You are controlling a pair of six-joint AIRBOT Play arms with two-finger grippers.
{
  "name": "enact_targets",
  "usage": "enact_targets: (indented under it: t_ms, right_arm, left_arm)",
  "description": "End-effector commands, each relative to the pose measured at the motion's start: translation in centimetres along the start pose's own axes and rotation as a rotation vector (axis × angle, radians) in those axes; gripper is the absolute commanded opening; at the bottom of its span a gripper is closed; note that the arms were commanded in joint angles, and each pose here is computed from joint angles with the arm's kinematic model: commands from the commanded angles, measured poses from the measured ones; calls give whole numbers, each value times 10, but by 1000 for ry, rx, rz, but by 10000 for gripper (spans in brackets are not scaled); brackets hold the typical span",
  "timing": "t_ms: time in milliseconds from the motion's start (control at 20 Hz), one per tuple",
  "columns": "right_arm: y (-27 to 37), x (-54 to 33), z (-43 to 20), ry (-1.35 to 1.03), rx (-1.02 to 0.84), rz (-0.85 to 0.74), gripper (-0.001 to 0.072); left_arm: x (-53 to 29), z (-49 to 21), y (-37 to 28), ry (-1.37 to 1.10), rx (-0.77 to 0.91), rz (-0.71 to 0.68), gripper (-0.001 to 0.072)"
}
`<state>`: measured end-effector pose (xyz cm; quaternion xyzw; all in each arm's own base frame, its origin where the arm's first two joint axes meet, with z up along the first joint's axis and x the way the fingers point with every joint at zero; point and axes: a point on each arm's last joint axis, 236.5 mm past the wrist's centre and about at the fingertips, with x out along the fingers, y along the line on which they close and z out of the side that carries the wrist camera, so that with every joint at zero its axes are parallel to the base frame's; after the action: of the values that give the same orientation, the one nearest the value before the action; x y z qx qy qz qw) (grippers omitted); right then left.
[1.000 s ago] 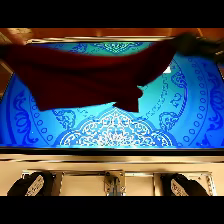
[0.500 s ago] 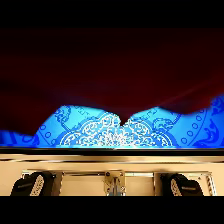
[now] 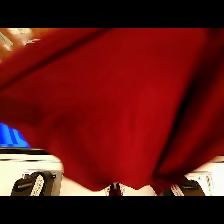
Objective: Fold the shirts.
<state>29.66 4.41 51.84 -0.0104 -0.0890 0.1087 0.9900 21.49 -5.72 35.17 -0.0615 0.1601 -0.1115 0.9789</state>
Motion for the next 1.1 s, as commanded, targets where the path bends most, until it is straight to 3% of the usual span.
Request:
enact_targets:
  t_ms: [0, 200, 350, 550, 800, 850, 900, 950, 1050]
  right_arm:
    - [-21, 64, -134, 409, 31, 27, 64]
    - [-38, 126, -304, 796, 207, 54, 64]
    - [-40, 165, -400, 900, 426, 31, 64]
    - [-32, 204, -476, 894, 769, -21, 65]
    - [-5, 206, -519, 971, 981, 26, 90]
    - [-2, 212, -507, 934, 1033, 42, 165]
    - [-3, 219, -493, 886, 1067, 53, 432]
    - [-6, 221, -475, 849, 1071, 80, 593]
    - [-21, 211, -442, 818, 1011, 119, 594]
  left_arm:
    - [55, -82, 34, 210, -123, 24, 43]
    - [126, -154, 85, 273, -269, 101, 43]
    - [173, -200, 118, 324, -374, 156, 43]
    - [226, -281, 136, 532, -584, 171, 43]
    - [265, -338, 128, 639, -912, 154, 45]
    - [267, -338, 124, 639, -950, 139, 97]
    - [266, -334, 122, 639, -951, 124, 99]
    - [263, -327, 120, 648, -921, 89, 99]
    - [251, -307, 124, 663, -894, 15, 99]
